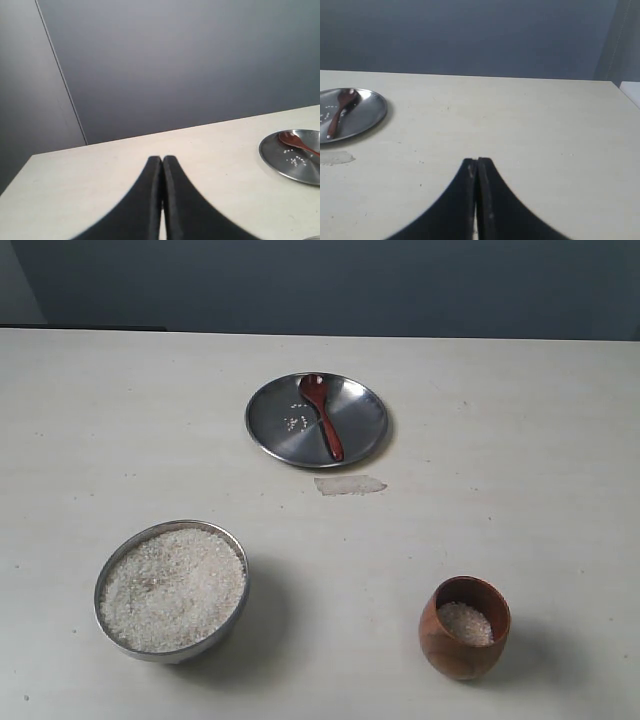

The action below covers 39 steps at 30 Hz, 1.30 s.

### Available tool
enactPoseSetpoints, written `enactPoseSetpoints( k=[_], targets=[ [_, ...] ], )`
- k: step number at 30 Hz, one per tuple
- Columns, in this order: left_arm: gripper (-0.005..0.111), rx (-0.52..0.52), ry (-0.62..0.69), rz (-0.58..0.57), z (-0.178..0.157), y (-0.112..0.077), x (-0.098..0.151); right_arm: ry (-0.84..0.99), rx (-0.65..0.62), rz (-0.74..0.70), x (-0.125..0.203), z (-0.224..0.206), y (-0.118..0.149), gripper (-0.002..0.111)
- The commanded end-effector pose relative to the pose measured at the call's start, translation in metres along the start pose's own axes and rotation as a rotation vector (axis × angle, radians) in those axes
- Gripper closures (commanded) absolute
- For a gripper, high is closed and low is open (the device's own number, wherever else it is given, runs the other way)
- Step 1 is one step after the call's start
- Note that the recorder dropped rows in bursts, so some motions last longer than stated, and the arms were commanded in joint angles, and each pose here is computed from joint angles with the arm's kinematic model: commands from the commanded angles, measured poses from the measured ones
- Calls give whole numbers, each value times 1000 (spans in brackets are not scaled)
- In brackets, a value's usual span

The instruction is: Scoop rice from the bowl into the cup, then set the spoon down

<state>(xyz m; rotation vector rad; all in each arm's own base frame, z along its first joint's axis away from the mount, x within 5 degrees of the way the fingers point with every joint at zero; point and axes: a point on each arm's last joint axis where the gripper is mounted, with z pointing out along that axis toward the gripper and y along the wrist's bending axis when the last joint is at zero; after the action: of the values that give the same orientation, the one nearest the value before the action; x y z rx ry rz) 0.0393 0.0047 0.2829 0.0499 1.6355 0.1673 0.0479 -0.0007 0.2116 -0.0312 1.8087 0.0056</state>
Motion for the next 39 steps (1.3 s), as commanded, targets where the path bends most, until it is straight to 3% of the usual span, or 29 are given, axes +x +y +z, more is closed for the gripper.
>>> enactPoseSetpoints(
  k=[1, 11, 25, 39],
  targets=[
    [106, 12, -6, -27, 7, -4, 18, -2, 7, -5, 2, 1, 0, 108],
    [106, 17, 19, -25, 14, -9, 56, -2, 7, -5, 2, 1, 0, 108],
    [106, 21, 149, -59, 13, -10, 69, -2, 7, -5, 2, 1, 0, 108],
    [106, 18, 152, -57, 13, -10, 69, -2, 7, -5, 2, 1, 0, 108]
  ],
)
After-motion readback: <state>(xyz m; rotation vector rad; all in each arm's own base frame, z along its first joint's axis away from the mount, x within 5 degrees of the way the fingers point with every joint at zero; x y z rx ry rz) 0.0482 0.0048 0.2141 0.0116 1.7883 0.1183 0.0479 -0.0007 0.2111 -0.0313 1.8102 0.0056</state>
